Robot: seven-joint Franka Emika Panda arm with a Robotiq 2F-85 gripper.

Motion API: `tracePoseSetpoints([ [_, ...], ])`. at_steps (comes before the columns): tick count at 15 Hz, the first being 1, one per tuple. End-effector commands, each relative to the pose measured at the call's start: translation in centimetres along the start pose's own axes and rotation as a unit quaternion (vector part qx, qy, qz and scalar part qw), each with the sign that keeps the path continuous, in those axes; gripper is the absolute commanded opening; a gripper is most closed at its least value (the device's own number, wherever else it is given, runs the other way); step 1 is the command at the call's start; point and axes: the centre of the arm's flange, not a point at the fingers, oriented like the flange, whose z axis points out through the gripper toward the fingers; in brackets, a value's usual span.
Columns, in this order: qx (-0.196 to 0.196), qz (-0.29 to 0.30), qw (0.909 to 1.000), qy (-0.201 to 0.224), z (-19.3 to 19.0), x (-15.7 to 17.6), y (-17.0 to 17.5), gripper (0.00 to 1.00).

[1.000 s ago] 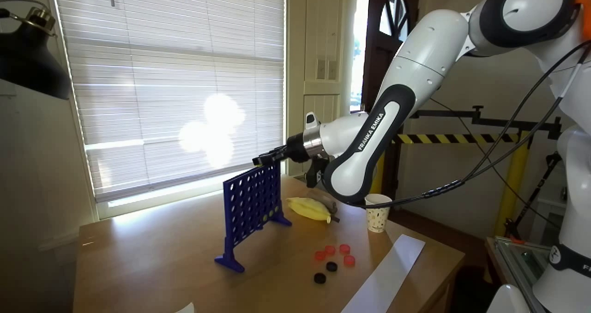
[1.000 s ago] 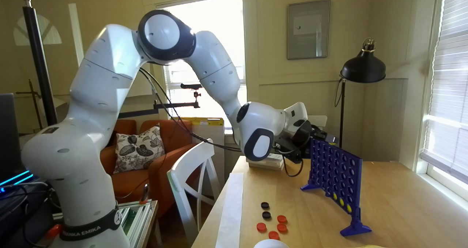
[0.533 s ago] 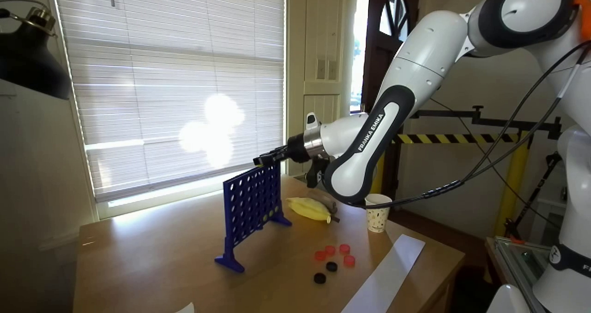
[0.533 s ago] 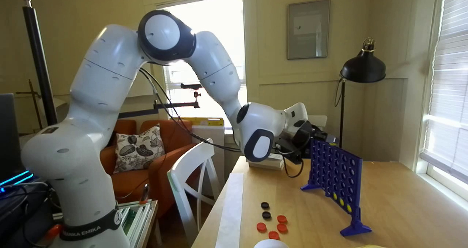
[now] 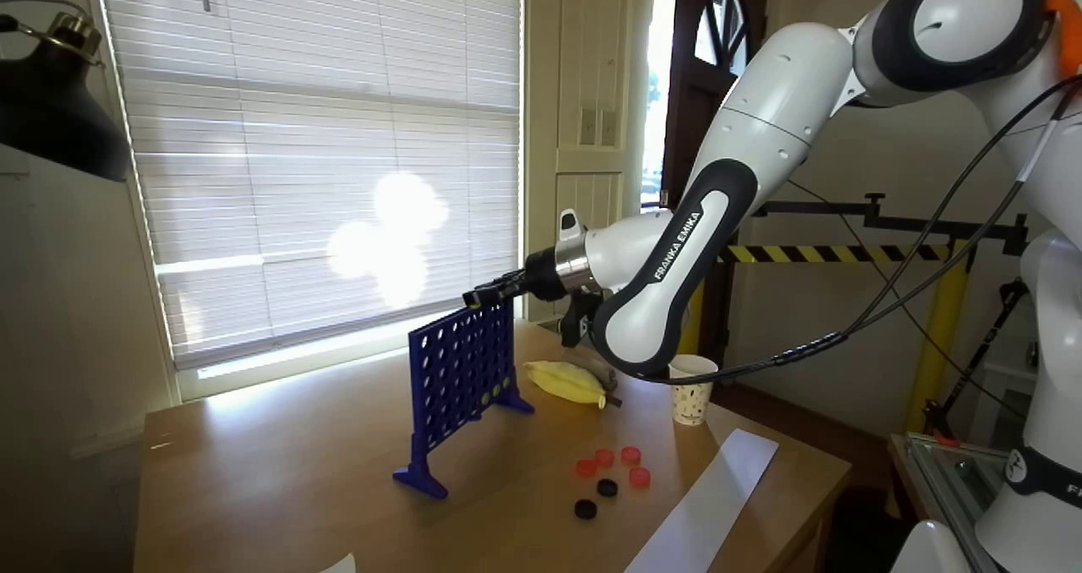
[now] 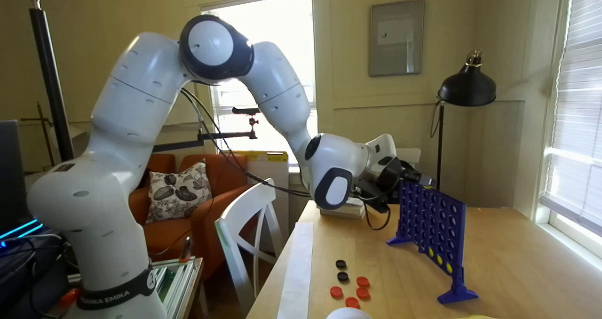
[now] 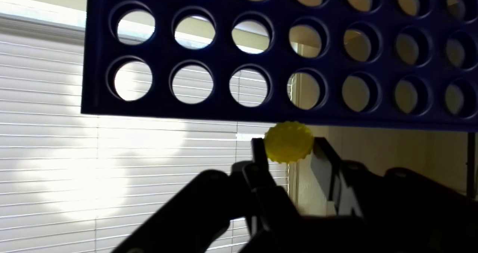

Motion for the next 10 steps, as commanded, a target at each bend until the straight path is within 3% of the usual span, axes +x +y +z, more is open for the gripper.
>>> tracePoseSetpoints([
  [1,0.005,-0.002,0.9999,0.014,0.55,0.24,-0.24,0.11],
  [10,0.009,-0.002,0.9998,0.016,1.04,0.45,-0.49,0.11],
])
